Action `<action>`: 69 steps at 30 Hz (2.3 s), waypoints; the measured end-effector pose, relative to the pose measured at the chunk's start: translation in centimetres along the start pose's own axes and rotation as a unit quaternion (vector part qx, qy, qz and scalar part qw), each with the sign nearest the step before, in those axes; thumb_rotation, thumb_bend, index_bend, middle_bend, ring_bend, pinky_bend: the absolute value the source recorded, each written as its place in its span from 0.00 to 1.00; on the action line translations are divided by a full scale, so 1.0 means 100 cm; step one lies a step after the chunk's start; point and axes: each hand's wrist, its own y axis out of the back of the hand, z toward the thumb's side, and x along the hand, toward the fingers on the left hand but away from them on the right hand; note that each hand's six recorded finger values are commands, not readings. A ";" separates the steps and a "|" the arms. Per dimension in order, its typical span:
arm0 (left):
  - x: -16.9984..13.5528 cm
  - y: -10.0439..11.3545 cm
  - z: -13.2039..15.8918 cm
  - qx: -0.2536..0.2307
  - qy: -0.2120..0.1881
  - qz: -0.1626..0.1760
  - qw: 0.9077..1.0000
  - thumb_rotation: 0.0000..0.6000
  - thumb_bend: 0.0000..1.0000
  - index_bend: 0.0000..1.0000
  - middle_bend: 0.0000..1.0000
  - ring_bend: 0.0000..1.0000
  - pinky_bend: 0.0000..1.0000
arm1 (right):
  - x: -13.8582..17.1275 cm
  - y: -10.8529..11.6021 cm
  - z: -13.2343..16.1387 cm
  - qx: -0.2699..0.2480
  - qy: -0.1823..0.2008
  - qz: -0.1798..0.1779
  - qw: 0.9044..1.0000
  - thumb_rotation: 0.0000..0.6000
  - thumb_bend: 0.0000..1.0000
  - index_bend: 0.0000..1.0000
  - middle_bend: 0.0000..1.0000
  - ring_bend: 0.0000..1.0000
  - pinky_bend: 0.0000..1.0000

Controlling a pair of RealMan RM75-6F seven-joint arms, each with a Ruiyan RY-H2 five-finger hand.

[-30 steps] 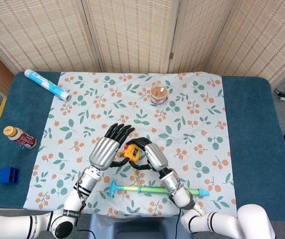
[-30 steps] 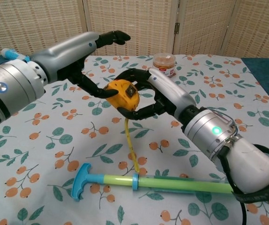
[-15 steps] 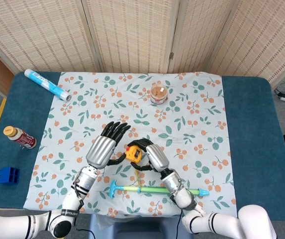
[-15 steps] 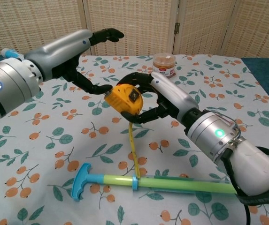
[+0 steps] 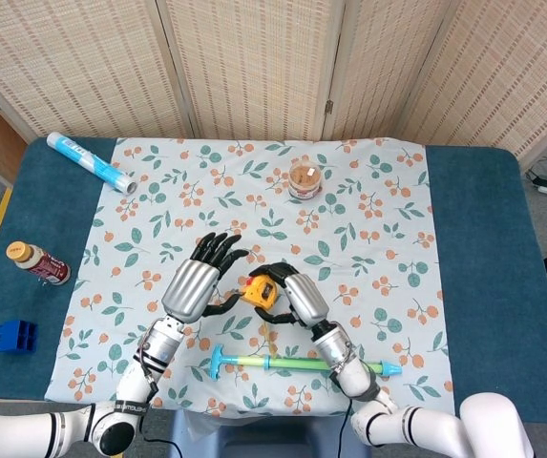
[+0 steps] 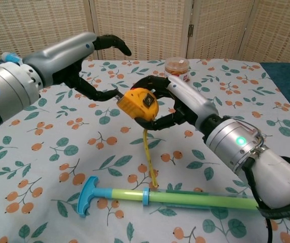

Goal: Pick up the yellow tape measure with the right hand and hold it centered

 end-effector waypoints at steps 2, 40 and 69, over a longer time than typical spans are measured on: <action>0.000 -0.001 0.000 0.002 -0.001 -0.002 1.000 1.00 0.48 0.37 0.10 0.06 0.00 | 0.000 0.001 0.000 -0.001 0.000 -0.001 1.000 1.00 0.36 0.57 0.50 0.38 0.19; 0.000 0.007 -0.014 -0.002 0.002 0.038 0.999 1.00 0.58 0.65 0.20 0.14 0.00 | 0.002 0.020 -0.003 0.015 -0.006 -0.011 1.000 1.00 0.36 0.57 0.50 0.39 0.19; -0.029 0.052 -0.142 0.002 0.112 0.088 0.990 1.00 0.58 0.64 0.22 0.15 0.00 | 0.082 0.107 -0.068 0.124 -0.105 -0.009 0.987 1.00 0.36 0.57 0.50 0.39 0.18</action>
